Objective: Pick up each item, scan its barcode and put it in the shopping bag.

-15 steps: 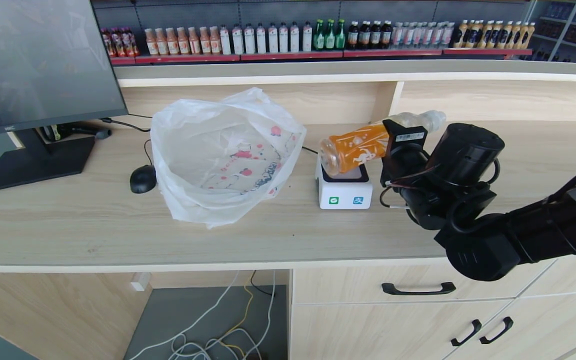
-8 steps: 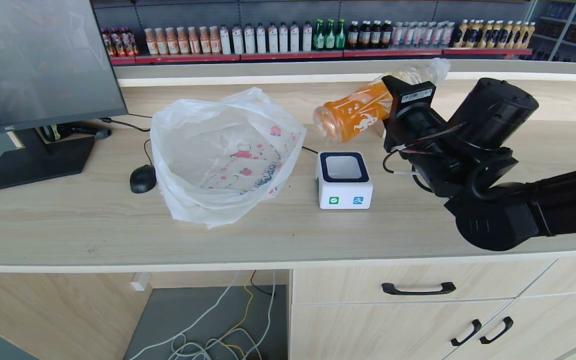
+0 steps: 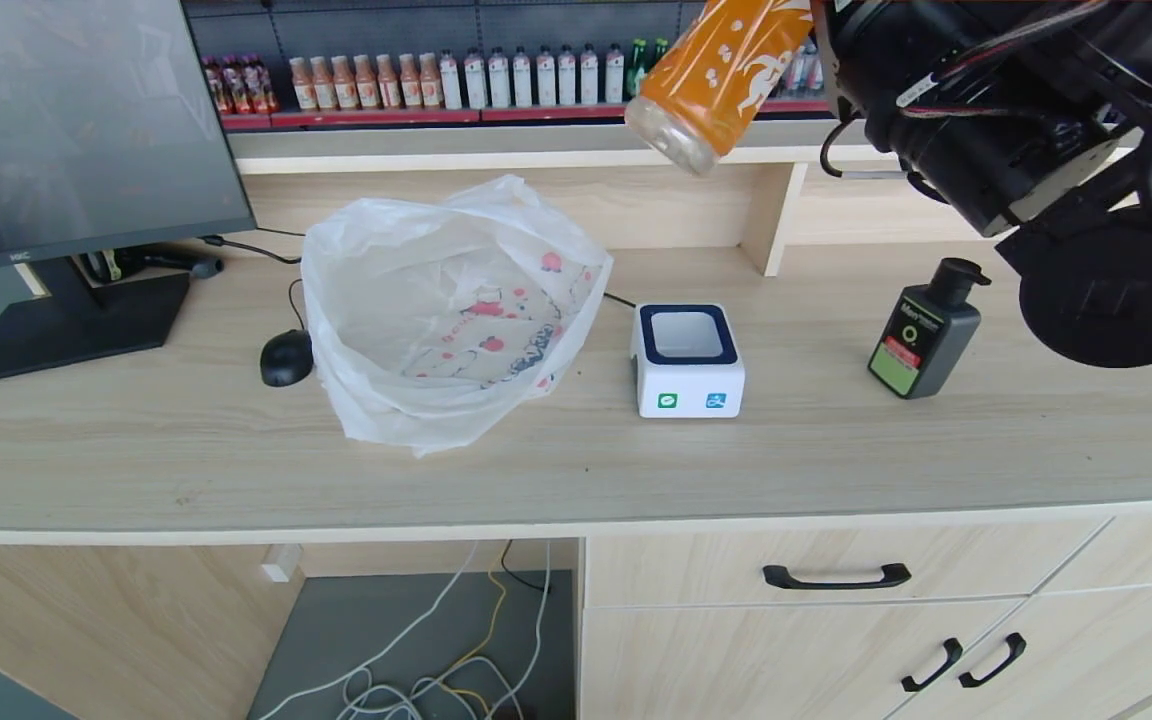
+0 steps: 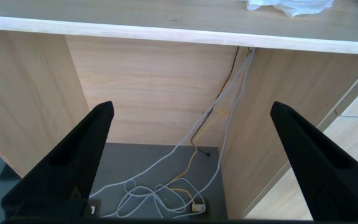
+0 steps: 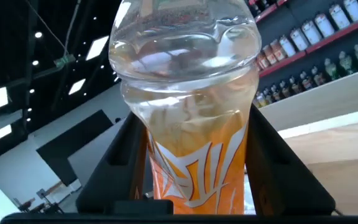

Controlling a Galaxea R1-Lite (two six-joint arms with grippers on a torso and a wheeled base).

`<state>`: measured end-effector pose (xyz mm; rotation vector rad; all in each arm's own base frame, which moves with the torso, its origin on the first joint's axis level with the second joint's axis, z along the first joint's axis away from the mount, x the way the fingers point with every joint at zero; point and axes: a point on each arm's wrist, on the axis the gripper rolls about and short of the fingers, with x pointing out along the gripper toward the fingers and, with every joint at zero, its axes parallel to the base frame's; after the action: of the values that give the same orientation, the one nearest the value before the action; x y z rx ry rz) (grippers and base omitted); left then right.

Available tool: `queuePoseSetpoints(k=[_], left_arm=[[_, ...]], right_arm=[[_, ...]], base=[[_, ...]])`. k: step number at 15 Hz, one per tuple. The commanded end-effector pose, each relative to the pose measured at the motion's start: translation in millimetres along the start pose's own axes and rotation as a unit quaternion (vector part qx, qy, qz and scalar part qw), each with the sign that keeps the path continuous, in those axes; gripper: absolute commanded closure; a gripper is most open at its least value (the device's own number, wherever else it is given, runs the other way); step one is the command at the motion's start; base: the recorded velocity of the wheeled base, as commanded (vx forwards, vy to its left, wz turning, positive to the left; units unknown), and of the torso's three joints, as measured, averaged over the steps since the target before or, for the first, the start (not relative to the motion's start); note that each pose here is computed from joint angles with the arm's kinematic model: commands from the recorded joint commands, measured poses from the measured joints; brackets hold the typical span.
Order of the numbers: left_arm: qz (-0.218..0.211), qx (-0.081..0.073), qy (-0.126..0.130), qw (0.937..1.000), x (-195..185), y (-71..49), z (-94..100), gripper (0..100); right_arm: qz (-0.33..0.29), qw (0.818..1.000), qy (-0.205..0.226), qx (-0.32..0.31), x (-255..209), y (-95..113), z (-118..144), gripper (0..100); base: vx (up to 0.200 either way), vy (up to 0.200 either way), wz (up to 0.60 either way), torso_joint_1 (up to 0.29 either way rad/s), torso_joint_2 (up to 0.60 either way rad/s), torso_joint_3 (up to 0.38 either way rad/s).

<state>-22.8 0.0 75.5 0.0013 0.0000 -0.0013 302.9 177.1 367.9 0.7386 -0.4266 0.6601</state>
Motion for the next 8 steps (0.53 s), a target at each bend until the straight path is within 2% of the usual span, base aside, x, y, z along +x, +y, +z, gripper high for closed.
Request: queuePoseSetpoints(k=[1, 2, 4, 6, 8], left_arm=[[0.000, 0.000, 0.000, 1.0000, 0, 0.0, 0.0, 0], [0.001, 0.000, 0.000, 1.0000, 0, 0.0, 0.0, 0], [0.000, 0.000, 0.000, 1.0000, 0, 0.0, 0.0, 0], [0.000, -0.001, 0.000, 1.0000, 0, 0.0, 0.0, 0], [0.000, -0.001, 0.000, 1.0000, 0, 0.0, 0.0, 0]], right_arm=[[0.019, 1.000, -0.004, -0.024, -3, 16, 5, 100], [0.032, 0.996, 0.000, -0.078, -8, 29, 4, 100], [0.037, 0.986, 0.025, -0.161, -25, 38, -2, 100], [0.035, 0.973, 0.040, -0.226, -42, 39, -2, 100], [0.047, 0.965, 0.052, -0.254, -55, 44, -10, 100]], base=[[0.000, 0.000, 0.00, 0.000, 0.00, 0.000], [0.000, 0.000, 0.00, 0.000, 0.00, 0.000], [0.000, 0.000, 0.00, 0.000, 0.00, 0.000], [0.000, 0.000, 0.00, 0.000, 0.00, 0.000], [0.000, 0.000, 0.00, 0.000, 0.00, 0.000]])
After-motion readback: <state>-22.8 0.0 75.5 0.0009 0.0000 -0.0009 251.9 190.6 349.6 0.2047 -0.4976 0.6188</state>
